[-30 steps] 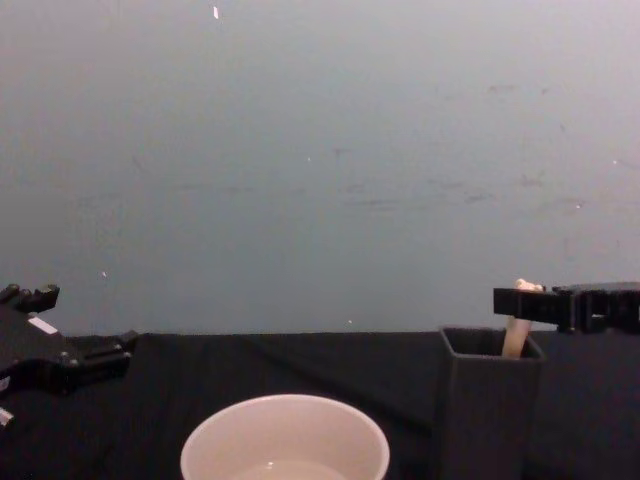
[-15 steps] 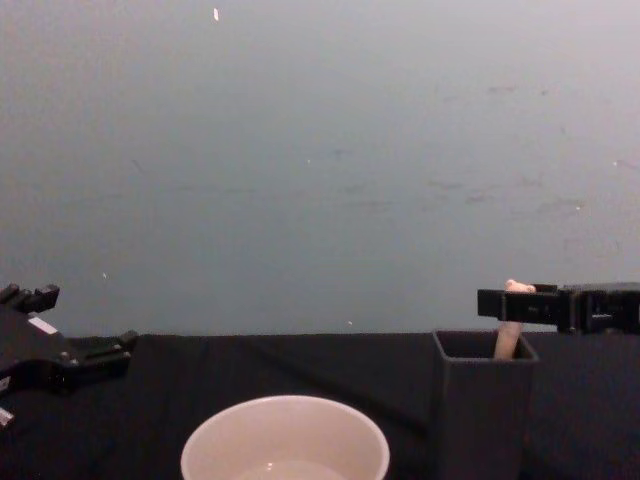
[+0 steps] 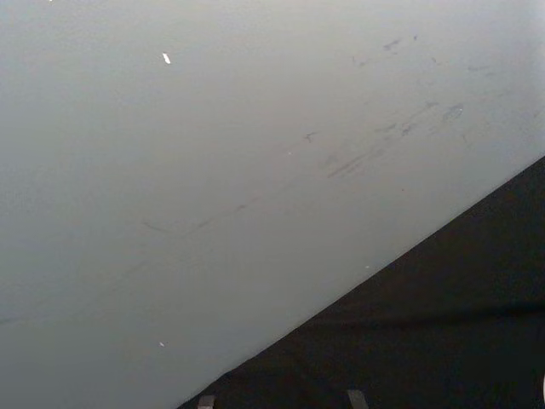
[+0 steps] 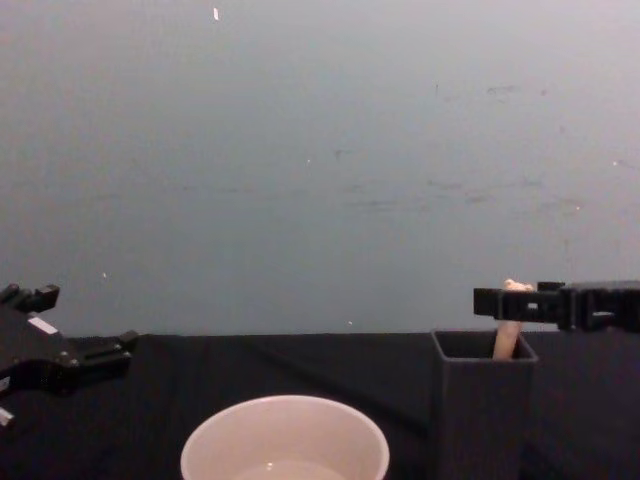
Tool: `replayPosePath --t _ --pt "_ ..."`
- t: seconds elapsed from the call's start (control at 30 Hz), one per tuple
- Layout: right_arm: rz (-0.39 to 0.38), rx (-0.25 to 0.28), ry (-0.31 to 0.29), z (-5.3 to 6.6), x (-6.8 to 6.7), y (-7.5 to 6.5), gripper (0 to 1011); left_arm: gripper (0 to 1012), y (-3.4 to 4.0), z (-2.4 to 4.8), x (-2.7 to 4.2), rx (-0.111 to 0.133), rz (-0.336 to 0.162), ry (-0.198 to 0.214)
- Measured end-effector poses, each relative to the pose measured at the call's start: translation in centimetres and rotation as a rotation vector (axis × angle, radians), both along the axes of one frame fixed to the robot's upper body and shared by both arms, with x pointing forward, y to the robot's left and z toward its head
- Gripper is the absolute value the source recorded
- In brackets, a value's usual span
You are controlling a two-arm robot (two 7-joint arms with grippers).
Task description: Pick up the stirring spoon with one hand, stir inside the cup, then place it back in its original position.
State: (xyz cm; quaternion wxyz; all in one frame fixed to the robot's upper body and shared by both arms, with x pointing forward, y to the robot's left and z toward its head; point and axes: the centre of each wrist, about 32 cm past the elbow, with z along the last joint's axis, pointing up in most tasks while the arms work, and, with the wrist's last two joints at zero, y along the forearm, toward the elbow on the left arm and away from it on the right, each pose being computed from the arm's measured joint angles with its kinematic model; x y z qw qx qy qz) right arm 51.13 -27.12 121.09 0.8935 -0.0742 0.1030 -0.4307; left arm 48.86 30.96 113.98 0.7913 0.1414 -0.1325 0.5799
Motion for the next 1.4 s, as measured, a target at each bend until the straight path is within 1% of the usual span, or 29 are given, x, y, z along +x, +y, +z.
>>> replayPosePath --t 0.13,0.27,0.43,0.53,0.63,0.73,0.83,0.93,0.97,1.0,1.03,1.07,1.1,1.17,1.3,1.4 --pt "-0.001 0.008 -0.01 0.1 0.0 -0.1 1002 1001 0.0 0.0 0.0 0.0 0.0 0.0" --pt "-0.014 0.036 -0.038 0.5 -0.1 -0.2 1002 1001 0.0 0.0 0.0 0.0 0.0 0.0" --pt "-0.035 0.084 -0.065 1.4 -0.1 -0.4 1002 1002 0.0 0.0 0.0 0.0 0.0 0.0" --pt "-0.05 0.129 -0.08 2.3 0.0 -0.8 1002 1001 0.0 0.0 0.0 0.0 0.0 0.0" --pt "-0.059 0.157 -0.09 2.9 0.0 -1.1 1002 1001 0.0 0.0 0.0 0.0 0.0 0.0" --pt "-0.069 0.175 -0.099 3.3 0.0 -1.3 1002 1001 0.0 0.0 0.0 0.0 0.0 0.0" --pt "-0.093 0.2 -0.12 4.0 0.0 -1.6 1002 1001 0.0 0.0 0.0 0.0 0.0 0.0" --pt "-0.134 0.224 -0.139 4.5 0.1 -2.0 1002 1001 0.0 0.0 0.0 0.0 0.0 0.0" --pt "-0.161 0.234 -0.148 4.8 0.1 -2.1 1002 1001 0.0 0.0 0.0 0.0 0.0 0.0" --pt "-0.161 0.234 -0.148 4.8 0.1 -2.1 1002 1001 0.0 0.0 0.0 0.0 0.0 0.0" --pt "-0.197 0.24 -0.158 5.0 0.2 -2.3 1002 1001 0.0 0.0 0.0 0.0 0.0 0.0" --pt "-0.214 0.242 -0.163 5.1 0.3 -2.4 1002 1001 0.0 0.0 0.0 0.0 0.0 0.0" --pt "-0.252 0.241 -0.166 5.2 0.5 -2.5 1002 1001 0.0 0.0 0.0 0.0 0.0 0.0" --pt "-0.293 0.236 -0.169 5.2 0.7 -2.7 1002 1001 0.0 0.0 0.0 0.0 0.0 0.0" --pt "-0.401 0.21 -0.171 5.0 1.5 -3.3 1002 1001 0.0 0.0 0.0 0.0 0.0 0.0" --pt "-0.445 0.189 -0.167 4.8 1.9 -3.6 1002 1001 0.0 0.0 0.0 0.0 0.0 0.0"
